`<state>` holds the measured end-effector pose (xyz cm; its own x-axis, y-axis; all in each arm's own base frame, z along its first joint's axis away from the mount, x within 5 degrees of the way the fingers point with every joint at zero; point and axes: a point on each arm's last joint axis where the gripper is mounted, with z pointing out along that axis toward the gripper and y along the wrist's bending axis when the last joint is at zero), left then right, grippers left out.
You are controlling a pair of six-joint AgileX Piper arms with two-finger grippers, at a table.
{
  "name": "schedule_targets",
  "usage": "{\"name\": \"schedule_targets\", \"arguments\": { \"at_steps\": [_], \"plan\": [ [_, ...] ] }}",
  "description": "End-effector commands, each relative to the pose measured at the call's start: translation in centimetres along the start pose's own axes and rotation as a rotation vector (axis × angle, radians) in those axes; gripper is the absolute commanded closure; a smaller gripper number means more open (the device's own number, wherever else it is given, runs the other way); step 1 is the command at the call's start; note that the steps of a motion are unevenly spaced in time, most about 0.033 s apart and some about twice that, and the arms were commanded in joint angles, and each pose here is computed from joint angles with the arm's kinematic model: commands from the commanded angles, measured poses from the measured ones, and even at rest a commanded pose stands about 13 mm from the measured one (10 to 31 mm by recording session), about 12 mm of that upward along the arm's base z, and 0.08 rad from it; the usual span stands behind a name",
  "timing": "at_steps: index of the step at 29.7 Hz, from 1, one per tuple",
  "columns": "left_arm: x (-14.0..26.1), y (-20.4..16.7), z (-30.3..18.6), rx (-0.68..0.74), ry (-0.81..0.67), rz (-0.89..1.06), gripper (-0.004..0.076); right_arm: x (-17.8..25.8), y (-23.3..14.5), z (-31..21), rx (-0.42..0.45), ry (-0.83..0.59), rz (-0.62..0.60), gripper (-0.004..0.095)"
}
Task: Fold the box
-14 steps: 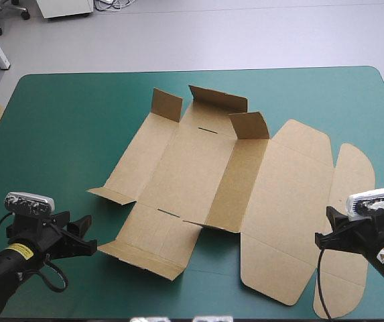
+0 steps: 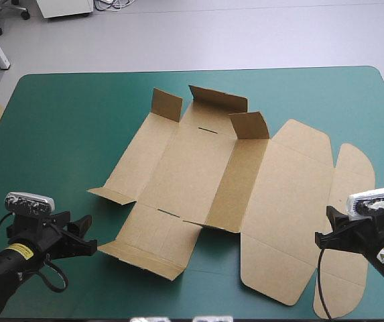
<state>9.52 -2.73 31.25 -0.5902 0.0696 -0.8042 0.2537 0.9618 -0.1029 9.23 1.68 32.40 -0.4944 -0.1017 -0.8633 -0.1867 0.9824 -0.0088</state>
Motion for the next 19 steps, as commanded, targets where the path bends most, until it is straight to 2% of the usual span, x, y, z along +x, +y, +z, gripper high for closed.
{"name": "schedule_targets", "arguments": {
  "at_steps": [1, 5, 15, 19],
  "plan": [
    [-1.5, -0.1, -0.3, 0.007, -0.076, -0.052, 0.0368, -1.5, -0.1, -0.5, 0.009, -0.095, 0.003, 0.0463],
    [-2.3, 0.2, 0.6, -0.006, -0.02, -0.117, 0.0368, -1.5, -0.1, -0.5, 0.007, -0.097, 0.015, 0.0463],
    [-7.8, 1.2, 3.9, -0.068, 0.101, -0.054, 0.0368, -1.8, -0.1, -0.5, 0.007, -0.119, 0.027, 0.0463],
    [-10.2, 2.0, 5.4, -0.109, 0.088, -0.026, 0.0368, -1.7, -0.1, -0.5, 0.006, -0.117, 0.052, 0.0461]
  ]
}}
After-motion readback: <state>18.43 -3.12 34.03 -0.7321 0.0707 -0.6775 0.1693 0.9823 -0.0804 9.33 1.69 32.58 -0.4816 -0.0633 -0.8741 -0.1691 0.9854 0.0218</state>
